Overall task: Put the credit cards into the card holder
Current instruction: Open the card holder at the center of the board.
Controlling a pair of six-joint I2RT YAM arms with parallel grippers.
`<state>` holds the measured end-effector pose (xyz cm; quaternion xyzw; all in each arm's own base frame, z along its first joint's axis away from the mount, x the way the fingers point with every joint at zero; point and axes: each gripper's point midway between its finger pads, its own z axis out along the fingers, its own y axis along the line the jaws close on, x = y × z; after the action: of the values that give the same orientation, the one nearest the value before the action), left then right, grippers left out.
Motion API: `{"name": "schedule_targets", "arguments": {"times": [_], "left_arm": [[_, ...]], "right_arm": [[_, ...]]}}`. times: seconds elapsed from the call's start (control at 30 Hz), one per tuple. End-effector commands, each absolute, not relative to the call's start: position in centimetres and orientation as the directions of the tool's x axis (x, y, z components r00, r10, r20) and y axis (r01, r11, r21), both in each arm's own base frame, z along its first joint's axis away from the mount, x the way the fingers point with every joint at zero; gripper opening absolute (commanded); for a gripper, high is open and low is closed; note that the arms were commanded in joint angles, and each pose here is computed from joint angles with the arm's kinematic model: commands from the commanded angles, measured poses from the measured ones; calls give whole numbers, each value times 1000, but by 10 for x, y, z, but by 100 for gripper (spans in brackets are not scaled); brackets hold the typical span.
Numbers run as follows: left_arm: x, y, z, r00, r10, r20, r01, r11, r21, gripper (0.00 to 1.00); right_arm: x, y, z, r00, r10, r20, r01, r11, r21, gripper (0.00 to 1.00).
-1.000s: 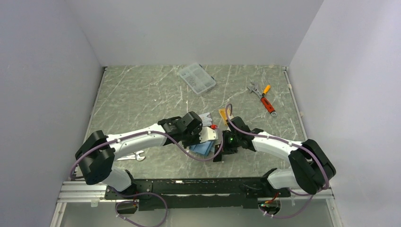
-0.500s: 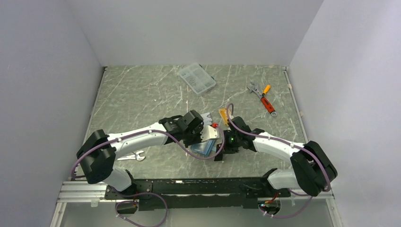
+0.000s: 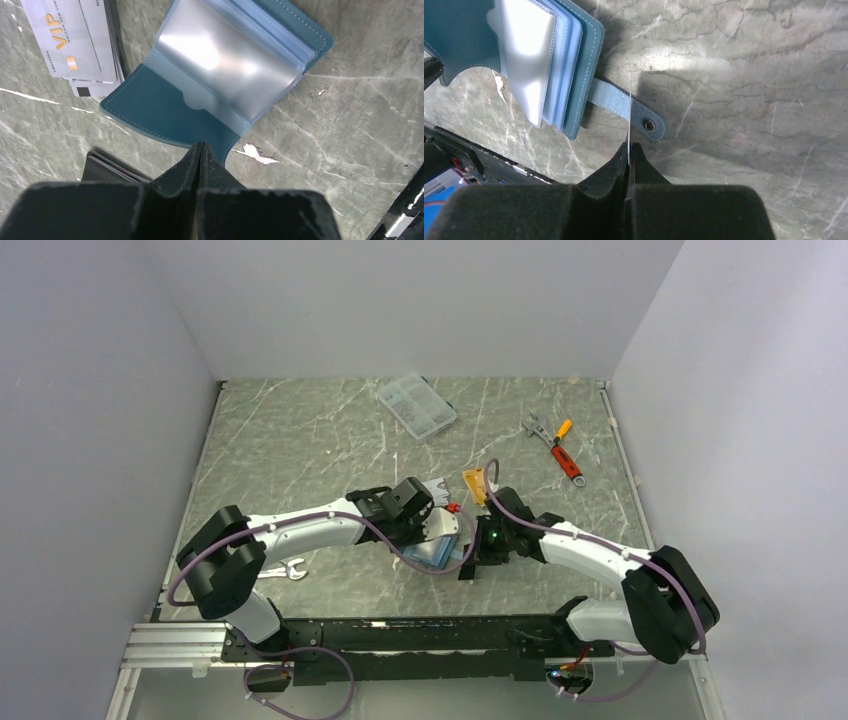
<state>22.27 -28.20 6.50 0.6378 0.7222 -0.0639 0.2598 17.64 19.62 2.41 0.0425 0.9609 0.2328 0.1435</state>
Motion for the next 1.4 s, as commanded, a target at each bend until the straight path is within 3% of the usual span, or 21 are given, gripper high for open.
{"name": "schedule_targets", "arguments": {"times": [0.0, 0.37, 0.77, 0.93, 1.13, 1.37], "left_arm": [[216, -278, 59, -53, 888, -457, 961, 169, 218, 2], [219, -276, 66, -52, 877, -477, 954, 185, 237, 0], [227, -269, 71, -77, 870, -487, 942, 224, 251, 2], [233, -264, 74, -106, 855, -507, 931, 265, 252, 15], [236, -265, 71, -166, 844, -510, 935, 299, 190, 18], [237, -268, 74, -298, 784, -545, 933, 360, 9, 46]], "right_arm": [[168, 175, 17, -955, 151, -257, 45, 925, 378, 0], [201, 211, 95, -899, 189, -395, -64, 836, 546, 0], [206, 247, 79, -930, 118, -348, -111, 813, 572, 0], [200, 247, 59, -944, 107, -313, -94, 821, 564, 0], [195, 242, 45, -951, 112, -289, -69, 833, 549, 0], [188, 237, 33, -957, 115, -268, -49, 842, 537, 0]]}}
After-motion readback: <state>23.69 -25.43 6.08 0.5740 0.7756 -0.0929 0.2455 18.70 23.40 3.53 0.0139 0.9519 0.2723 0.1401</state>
